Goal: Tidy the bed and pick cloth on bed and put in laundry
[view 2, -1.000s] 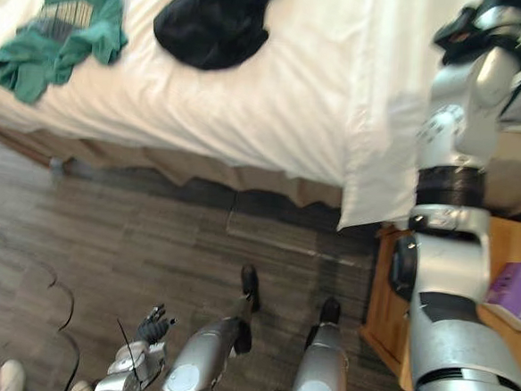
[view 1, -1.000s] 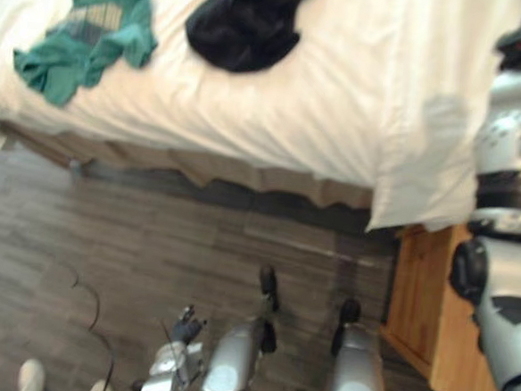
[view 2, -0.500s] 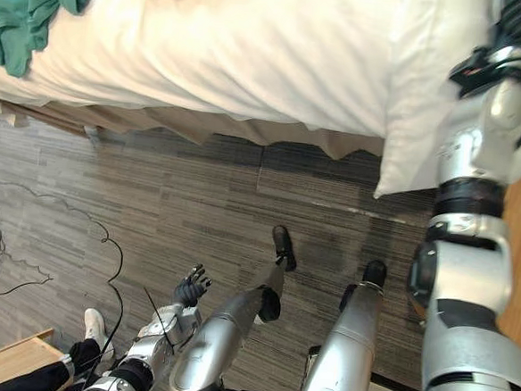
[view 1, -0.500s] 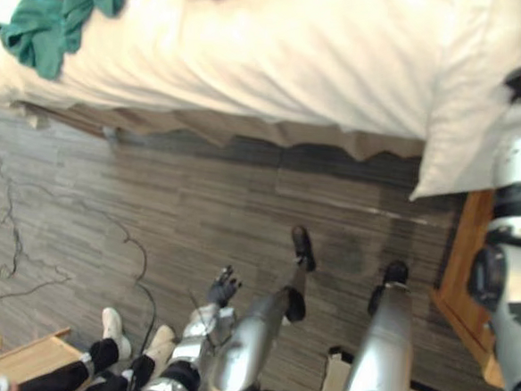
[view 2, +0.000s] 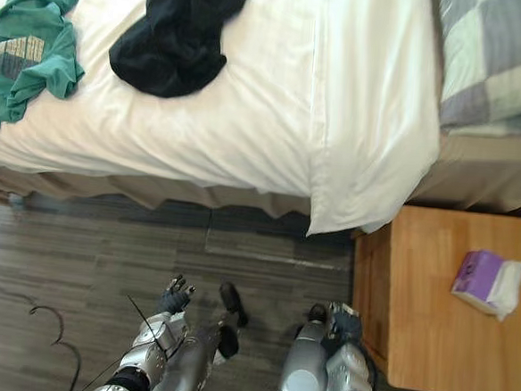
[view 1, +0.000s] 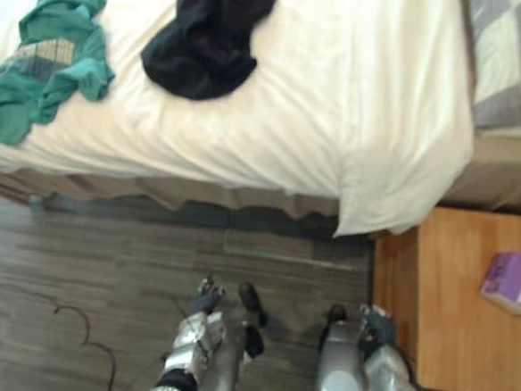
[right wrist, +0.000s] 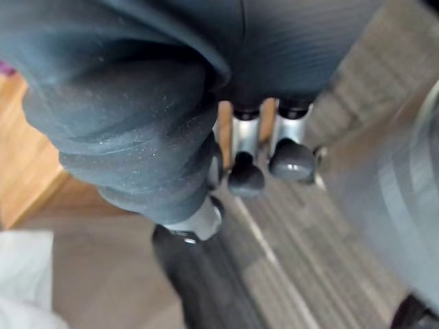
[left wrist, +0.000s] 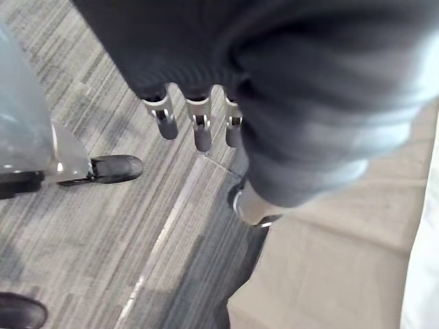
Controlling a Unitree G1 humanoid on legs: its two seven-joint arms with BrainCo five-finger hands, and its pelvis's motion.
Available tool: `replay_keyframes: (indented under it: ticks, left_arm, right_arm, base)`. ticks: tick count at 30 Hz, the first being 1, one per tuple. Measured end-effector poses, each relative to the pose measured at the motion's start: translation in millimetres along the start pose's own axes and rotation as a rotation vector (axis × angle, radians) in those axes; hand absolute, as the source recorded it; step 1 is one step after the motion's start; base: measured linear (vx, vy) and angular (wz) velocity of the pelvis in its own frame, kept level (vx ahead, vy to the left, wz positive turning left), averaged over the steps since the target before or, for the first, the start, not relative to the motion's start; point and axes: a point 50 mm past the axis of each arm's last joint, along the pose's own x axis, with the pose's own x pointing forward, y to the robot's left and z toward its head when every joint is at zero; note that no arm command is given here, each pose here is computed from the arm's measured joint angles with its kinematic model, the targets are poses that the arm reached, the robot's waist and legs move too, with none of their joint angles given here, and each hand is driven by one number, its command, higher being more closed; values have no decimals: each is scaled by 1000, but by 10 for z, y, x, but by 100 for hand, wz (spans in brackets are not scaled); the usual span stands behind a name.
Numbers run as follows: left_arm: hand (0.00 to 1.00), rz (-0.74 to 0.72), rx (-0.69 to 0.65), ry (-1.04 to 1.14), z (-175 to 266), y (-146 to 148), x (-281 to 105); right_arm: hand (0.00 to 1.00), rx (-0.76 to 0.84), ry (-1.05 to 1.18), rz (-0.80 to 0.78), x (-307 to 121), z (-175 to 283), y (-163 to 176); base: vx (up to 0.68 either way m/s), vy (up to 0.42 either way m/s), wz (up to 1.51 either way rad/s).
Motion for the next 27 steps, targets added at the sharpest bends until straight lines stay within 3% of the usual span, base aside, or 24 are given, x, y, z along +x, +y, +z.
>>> replay_keyframes:
  ticks: [4,13,20,27]
  left_arm:
    - [0,24,115,94,-210,139,-58]
    - [0,93,267,209,-413,517,-158]
    - [0,125,132,174,-425,429,-182]
    - [0,109,167,179,-394,410,-147]
  right_arm:
    - [0,-78,84,-49,-62,-205,-183]
    - [0,-128,147,-22,-103,-358,-159]
    - [0,-125,160,-122,-185,-390,-548]
    - [0,-86,246,-215,-304,-579,-791]
  base:
    - [188,-53,-7]
    - [78,-80,17]
    - [70,-67,3]
    - [194,270,6]
